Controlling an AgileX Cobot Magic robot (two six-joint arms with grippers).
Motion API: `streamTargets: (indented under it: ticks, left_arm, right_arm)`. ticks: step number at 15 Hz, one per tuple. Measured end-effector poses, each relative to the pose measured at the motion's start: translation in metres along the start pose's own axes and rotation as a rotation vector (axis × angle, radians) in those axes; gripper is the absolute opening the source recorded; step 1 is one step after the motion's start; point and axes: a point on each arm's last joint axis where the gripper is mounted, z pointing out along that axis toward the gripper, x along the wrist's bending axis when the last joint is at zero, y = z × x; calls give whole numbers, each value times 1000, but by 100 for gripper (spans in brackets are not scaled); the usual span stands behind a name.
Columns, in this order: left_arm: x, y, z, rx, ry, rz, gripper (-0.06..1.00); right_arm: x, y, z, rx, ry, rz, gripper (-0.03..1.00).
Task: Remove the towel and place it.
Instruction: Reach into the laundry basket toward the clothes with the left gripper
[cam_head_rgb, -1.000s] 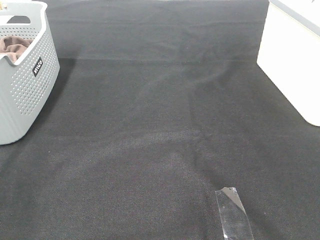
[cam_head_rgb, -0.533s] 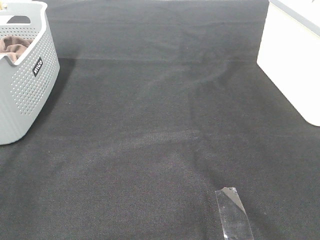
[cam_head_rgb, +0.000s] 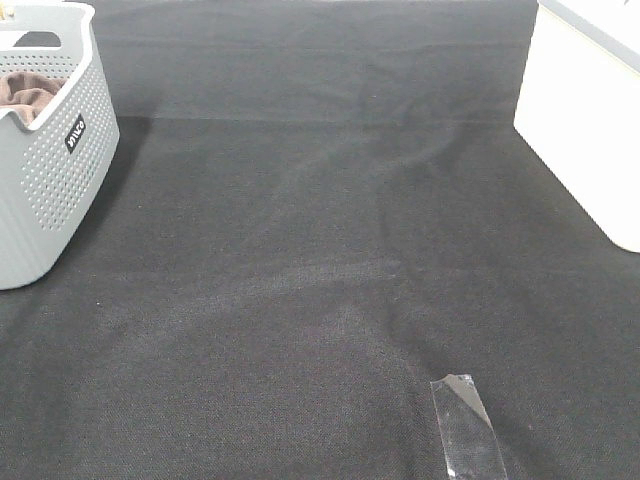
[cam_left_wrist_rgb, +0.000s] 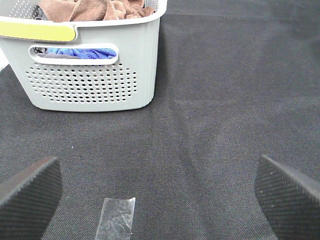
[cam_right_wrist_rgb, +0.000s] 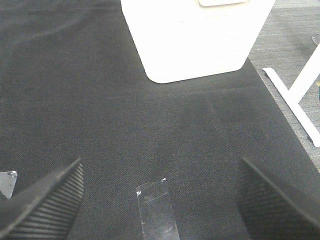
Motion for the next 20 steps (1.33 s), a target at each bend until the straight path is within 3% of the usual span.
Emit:
streamTargets:
  ticks: [13,16,18,20]
  left_arm:
    - [0,0,0,0,-1,0,99]
    - [-4,5,-5,-20,-39,-20,99]
    - [-6,39,-15,-15,-41,43,99]
    - [-7,69,-13,66,-50,170,99]
  right_arm:
    - [0,0,0,0,0,0,80]
    - [0,0,0,0,0,0,80]
    - [0,0,0,0,0,0,80]
    - [0,0,0,0,0,0,80]
